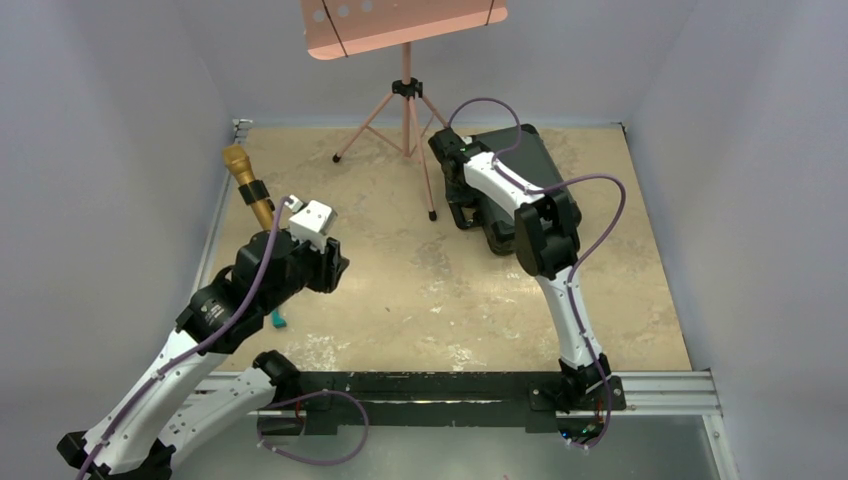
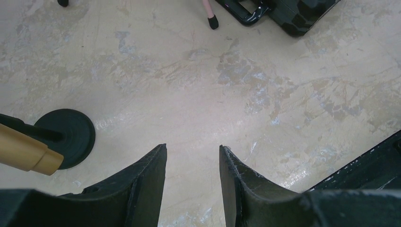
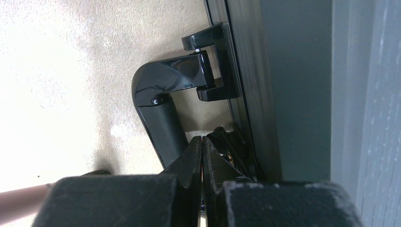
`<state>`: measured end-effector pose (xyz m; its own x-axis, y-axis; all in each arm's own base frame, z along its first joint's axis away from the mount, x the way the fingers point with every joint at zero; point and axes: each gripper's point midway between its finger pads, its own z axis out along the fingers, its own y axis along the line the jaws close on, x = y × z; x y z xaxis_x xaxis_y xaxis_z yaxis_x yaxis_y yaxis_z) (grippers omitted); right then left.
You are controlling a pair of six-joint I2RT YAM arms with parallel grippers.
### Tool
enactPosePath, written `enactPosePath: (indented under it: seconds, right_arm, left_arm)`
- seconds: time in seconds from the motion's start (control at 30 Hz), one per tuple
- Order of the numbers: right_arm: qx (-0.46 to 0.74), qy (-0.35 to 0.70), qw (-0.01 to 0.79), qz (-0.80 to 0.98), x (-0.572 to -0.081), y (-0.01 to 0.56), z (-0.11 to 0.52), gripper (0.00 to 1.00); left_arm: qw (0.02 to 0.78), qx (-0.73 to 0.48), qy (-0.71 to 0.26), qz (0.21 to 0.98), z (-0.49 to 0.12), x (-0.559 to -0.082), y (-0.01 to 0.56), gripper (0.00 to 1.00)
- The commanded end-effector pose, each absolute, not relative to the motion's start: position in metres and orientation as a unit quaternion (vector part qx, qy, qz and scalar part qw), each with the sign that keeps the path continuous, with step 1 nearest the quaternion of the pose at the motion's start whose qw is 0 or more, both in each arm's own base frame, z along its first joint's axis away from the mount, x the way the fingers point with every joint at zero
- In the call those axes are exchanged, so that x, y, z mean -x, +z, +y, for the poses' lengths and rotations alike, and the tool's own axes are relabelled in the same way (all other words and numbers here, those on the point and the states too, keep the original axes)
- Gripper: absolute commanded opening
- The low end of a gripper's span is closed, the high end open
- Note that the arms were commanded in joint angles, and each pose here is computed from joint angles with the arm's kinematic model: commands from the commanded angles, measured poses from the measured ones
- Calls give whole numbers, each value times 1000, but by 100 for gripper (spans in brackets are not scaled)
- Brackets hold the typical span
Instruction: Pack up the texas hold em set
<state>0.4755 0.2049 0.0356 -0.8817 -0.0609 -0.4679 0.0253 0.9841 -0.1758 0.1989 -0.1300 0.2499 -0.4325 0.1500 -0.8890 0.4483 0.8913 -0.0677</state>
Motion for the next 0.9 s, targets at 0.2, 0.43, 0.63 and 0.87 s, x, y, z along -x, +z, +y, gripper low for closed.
enactPosePath:
  seconds: [0.2,0.43,0.63,0.87]
  right_arm:
    - [-4,-236,150,960,-447,-6,125,0]
    - [-4,-256,128,958,-437,-9,124,0]
    - [-1,-294,108,950,-429,-5,114,0]
    - [6,-291,103,951,-431,-5,115,0]
  left_arm:
    - [525,-172,-168,817,-133,-199,264,49]
    - [530,-172,-178,811,-133,-196,268,49]
    - [537,-170,-183,806,-133,-194,272,49]
    - [544,-167,-183,802,-130,-193,274,49]
